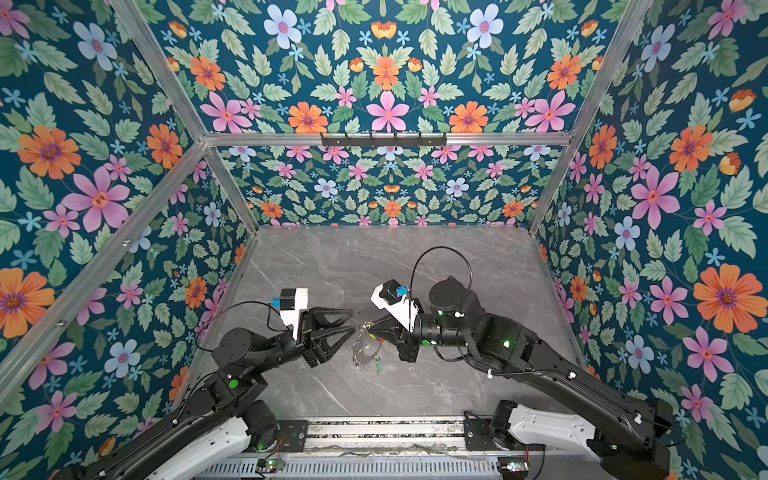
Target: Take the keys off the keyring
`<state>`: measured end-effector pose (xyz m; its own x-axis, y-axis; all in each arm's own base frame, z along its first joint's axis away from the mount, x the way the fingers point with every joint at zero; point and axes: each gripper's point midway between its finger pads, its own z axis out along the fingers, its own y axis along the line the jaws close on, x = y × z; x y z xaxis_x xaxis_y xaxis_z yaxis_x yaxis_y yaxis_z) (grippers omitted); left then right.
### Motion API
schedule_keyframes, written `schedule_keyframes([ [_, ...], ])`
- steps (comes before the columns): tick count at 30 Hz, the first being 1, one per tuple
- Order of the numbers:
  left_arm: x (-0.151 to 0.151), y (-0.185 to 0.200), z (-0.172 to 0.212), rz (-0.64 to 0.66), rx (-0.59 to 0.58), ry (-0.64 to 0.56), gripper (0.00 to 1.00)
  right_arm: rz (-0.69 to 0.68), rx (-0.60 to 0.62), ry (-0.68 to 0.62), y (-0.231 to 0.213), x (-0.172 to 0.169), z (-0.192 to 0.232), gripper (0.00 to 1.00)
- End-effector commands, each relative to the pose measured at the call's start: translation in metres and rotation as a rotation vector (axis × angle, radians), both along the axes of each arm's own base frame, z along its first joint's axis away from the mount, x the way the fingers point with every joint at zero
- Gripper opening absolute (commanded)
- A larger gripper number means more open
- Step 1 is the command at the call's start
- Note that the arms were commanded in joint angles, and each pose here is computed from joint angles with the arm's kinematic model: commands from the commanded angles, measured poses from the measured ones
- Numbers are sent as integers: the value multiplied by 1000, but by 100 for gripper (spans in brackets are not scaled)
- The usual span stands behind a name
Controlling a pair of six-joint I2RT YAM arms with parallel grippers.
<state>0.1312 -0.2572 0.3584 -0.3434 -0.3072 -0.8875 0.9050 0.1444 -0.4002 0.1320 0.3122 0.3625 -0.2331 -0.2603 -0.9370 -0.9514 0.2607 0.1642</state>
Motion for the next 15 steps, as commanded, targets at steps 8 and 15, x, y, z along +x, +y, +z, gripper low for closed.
schedule_keyframes([
  [8, -9, -9, -9, -73, 30, -26, 57, -25, 40, -2, 3, 5, 10, 0],
  [15, -5, -8, -4, -38, 48, -82, 41, -5, 39, 8, 6, 3, 9, 0],
])
